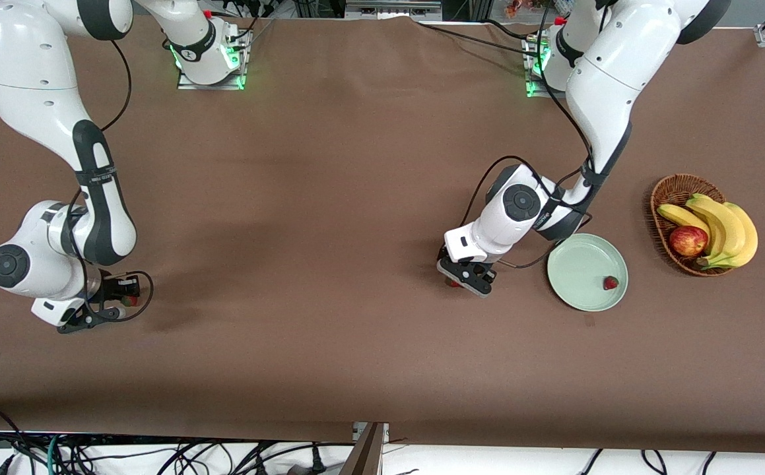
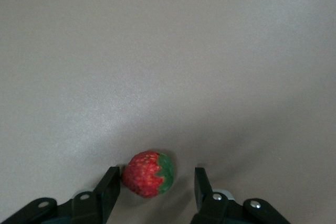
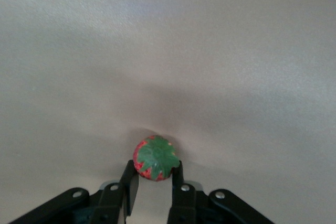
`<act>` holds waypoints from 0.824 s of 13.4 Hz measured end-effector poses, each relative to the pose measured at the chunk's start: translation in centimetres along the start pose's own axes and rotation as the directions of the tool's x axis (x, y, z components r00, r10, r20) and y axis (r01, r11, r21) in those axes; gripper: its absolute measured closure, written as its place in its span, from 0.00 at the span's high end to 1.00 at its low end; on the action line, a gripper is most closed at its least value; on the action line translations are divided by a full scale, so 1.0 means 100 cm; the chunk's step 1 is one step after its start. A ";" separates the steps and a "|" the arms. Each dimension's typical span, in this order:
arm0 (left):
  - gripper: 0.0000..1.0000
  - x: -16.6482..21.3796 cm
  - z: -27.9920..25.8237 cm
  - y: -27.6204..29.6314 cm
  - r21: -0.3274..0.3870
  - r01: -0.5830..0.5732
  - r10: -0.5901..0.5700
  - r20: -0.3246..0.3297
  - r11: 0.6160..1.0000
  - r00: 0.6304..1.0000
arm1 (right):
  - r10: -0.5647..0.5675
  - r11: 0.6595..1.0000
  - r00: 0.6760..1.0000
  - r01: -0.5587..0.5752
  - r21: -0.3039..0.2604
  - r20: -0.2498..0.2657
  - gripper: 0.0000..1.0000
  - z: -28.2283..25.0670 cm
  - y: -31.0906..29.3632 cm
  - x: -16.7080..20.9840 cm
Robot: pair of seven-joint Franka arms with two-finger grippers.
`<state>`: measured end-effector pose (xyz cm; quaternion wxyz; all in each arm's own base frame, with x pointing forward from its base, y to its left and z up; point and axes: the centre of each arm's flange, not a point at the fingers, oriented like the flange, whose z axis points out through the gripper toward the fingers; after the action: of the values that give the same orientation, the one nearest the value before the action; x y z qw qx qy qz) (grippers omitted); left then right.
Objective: Collect all strawberries into plate
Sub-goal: 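Grasp the mid-table strawberry with the left gripper while the right gripper grasps the last, then release the strawberry on the plate while the right gripper sets one mid-table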
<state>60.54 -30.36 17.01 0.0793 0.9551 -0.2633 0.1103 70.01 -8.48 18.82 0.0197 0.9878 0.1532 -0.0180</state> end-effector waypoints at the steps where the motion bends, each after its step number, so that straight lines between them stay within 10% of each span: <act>1: 0.58 0.000 0.001 -0.004 0.009 -0.005 0.005 -0.004 1.000 1.000 | -0.002 1.000 1.000 0.002 0.009 -0.007 0.30 0.000 -0.005 0.003; 5: 0.40 0.007 -0.018 -0.035 0.046 0.010 -0.009 -0.009 0.999 1.000 | 0.036 0.998 0.997 -0.031 0.057 -0.071 0.30 -0.025 -0.071 0.041; 11: 0.40 -0.003 -0.125 -0.104 0.088 -0.127 0.097 0.288 0.988 0.953 | 0.351 0.924 0.936 -0.341 0.174 -0.029 0.30 -0.073 -0.362 0.086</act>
<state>63.60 -18.81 28.01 -0.0159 0.9474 -0.3194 -0.0093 67.40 28.93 24.53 -0.0645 0.9976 -0.0252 0.0022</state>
